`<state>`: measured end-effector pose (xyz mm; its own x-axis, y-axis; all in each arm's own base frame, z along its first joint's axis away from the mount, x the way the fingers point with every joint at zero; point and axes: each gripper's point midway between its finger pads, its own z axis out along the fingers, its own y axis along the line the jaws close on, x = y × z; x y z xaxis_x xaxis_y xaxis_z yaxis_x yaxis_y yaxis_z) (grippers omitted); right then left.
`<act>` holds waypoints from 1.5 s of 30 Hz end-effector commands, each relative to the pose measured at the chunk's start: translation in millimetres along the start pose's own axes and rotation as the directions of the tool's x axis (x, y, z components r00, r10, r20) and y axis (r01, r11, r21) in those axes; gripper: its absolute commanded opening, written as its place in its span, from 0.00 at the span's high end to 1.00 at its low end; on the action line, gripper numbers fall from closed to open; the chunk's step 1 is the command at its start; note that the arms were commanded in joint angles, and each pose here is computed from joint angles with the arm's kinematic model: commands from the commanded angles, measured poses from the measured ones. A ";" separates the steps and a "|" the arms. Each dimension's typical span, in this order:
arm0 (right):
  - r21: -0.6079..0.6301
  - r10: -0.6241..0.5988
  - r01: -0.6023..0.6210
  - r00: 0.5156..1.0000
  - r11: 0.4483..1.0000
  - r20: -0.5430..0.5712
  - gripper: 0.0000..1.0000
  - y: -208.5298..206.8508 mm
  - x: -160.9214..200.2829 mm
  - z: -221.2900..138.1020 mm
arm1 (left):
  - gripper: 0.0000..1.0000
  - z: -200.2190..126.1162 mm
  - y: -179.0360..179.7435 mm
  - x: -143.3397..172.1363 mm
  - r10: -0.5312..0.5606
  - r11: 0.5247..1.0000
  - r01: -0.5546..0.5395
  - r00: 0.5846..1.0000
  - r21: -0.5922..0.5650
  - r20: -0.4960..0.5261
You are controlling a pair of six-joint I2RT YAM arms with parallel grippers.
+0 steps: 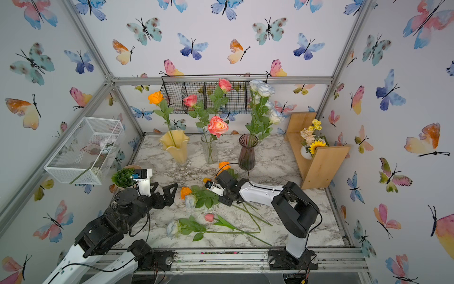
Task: Arrange the flowers in different vases according to their colors
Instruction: Pick up the flower at the center of the board.
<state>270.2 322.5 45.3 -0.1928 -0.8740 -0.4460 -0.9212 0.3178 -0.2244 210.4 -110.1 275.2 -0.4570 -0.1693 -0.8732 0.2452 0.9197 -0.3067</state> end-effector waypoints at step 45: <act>0.032 0.077 -0.238 0.437 0.971 0.896 0.98 -80.9 -230.4 -344.6 | 0.01 -20.1 15.0 -16.0 -0.037 0.999 0.041 0.992 -0.030 0.123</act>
<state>285.3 382.4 399.3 0.0843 -0.2065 -0.9748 -0.8452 0.5033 -0.1797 199.9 -92.3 294.6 -0.3711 -0.2367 -0.8980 0.2361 0.9112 -0.3377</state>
